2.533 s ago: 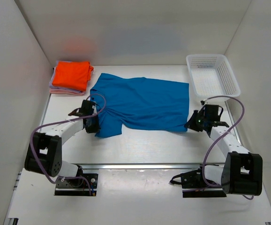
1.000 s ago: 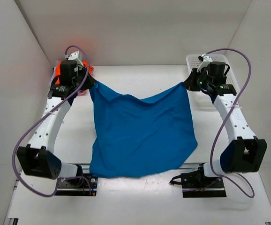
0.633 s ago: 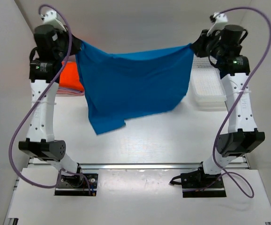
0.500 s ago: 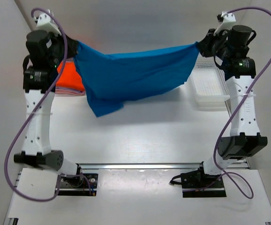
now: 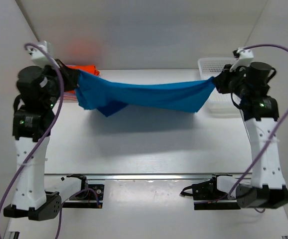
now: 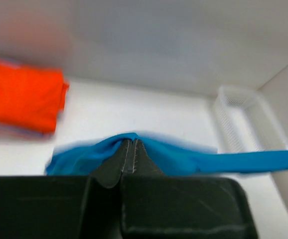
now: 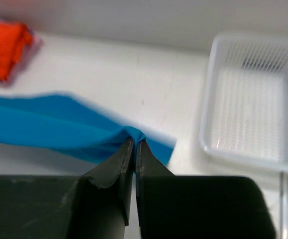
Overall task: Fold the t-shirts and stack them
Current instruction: Flatten out the tshirt, then fold the flattened tshirt in 1/3 of the way
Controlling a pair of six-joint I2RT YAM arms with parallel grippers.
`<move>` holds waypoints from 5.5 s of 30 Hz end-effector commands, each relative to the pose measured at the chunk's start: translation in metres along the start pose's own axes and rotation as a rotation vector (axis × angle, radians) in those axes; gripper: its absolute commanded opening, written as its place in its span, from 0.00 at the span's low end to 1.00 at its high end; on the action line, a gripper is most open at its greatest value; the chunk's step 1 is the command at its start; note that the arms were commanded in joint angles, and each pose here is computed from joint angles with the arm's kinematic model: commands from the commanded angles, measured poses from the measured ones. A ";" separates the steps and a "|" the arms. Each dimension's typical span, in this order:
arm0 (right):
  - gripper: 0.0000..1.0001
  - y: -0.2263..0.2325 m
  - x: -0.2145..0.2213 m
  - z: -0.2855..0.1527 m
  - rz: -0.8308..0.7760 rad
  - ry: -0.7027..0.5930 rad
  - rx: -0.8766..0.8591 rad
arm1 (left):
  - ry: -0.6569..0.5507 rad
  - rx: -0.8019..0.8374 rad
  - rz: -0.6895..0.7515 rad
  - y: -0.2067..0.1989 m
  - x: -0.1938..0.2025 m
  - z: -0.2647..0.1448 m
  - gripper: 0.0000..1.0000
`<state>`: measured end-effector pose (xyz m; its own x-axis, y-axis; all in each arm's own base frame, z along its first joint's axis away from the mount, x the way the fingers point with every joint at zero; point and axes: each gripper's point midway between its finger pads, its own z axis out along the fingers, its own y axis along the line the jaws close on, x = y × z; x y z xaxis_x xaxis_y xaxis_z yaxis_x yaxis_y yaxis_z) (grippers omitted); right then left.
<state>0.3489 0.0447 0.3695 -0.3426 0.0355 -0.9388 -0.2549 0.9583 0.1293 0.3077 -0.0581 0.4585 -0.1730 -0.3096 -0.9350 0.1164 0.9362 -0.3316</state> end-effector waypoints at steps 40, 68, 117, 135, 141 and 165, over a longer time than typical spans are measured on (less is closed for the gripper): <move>0.00 -0.012 -0.092 0.090 -0.022 -0.118 -0.090 | -0.117 0.121 -0.008 -0.032 -0.067 0.078 0.00; 0.00 0.002 0.303 -0.022 0.439 0.751 0.014 | 0.532 -0.001 -0.146 0.054 0.305 -0.049 0.00; 0.58 -0.063 0.275 0.045 0.224 0.665 0.188 | 0.416 -0.339 -0.103 0.139 0.251 0.080 0.70; 0.06 0.038 0.305 0.046 0.367 0.662 -0.092 | 0.703 -0.357 -0.056 0.128 0.376 0.027 0.00; 0.00 0.037 0.334 0.055 0.386 0.742 -0.084 | 0.819 -0.394 0.038 0.135 0.405 0.025 0.00; 0.00 -0.013 0.387 0.006 0.354 1.050 0.065 | 1.125 -0.244 0.200 0.101 0.431 -0.028 0.00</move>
<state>0.2440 0.0696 0.0148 -0.9748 0.1306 -0.1810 0.0521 0.9216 0.3845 0.2337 -0.0820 0.0145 -0.9487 0.0104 -0.3159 0.0121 0.9999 -0.0037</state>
